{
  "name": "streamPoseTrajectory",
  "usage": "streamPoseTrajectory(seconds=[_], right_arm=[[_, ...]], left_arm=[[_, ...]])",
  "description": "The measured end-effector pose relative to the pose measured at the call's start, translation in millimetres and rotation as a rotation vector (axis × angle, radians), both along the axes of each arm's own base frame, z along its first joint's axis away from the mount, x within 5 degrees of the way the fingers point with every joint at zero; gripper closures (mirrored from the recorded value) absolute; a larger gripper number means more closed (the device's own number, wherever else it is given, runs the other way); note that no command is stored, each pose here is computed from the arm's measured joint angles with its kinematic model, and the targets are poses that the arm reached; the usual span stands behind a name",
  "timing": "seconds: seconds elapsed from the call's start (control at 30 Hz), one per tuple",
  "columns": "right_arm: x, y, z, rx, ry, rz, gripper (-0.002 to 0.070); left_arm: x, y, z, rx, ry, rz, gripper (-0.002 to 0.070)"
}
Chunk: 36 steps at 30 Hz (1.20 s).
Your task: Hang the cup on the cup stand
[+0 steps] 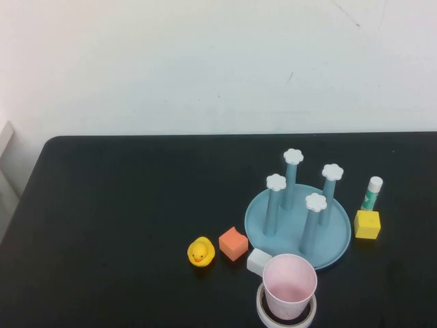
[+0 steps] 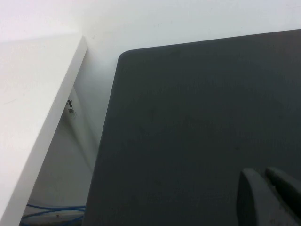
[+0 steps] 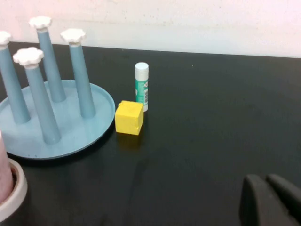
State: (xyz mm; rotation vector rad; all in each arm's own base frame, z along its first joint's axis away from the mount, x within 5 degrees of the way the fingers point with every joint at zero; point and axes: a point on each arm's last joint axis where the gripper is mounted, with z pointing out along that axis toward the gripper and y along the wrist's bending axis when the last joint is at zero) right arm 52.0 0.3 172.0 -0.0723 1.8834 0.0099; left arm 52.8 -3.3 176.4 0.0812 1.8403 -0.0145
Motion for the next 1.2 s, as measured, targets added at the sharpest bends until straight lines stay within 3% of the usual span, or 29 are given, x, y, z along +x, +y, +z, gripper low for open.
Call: streamPoseTrajectory(seconds=[0.33,1.2], right_arm=[[0.0,-0.2,0.0,-0.129,-0.006,0.039,0.0678],[-0.1,-0.6,-0.2,-0.147,-0.003,0.041,0.0678]], left_arm=[[0.0,0.0,0.0,0.004,0.0,-0.001,0.0676],[0.0,-0.1,0.0,0.002,0.0,-0.003,0.0676]])
